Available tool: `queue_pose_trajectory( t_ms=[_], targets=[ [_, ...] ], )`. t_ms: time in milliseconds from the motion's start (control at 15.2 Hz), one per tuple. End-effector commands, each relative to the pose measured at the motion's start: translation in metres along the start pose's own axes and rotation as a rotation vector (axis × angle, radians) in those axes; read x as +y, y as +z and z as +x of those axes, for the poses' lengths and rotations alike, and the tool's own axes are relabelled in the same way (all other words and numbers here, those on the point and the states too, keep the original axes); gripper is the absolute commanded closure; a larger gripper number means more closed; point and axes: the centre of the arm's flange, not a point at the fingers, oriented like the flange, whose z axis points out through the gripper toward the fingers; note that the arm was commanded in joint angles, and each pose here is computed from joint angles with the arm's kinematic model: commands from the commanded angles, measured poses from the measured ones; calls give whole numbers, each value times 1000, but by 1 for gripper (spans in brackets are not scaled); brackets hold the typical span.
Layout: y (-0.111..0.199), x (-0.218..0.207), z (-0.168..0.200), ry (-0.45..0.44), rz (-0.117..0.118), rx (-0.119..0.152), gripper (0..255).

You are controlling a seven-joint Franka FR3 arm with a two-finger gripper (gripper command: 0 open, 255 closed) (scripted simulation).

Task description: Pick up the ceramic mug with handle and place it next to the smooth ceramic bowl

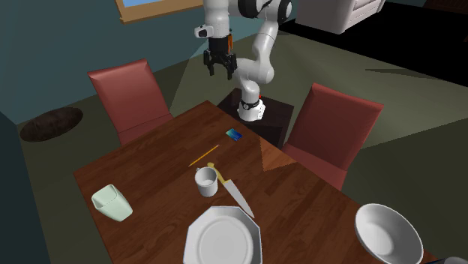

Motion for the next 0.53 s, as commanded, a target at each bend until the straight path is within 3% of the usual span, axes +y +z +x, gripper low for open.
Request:
queue_pose_trajectory(
  t_ms=[0, 462],
  targets=[
    [0, 0, 0, 0, 0, 0, 0],
    [51, -47, 68, 35, -35, -24, 0]
  ],
)
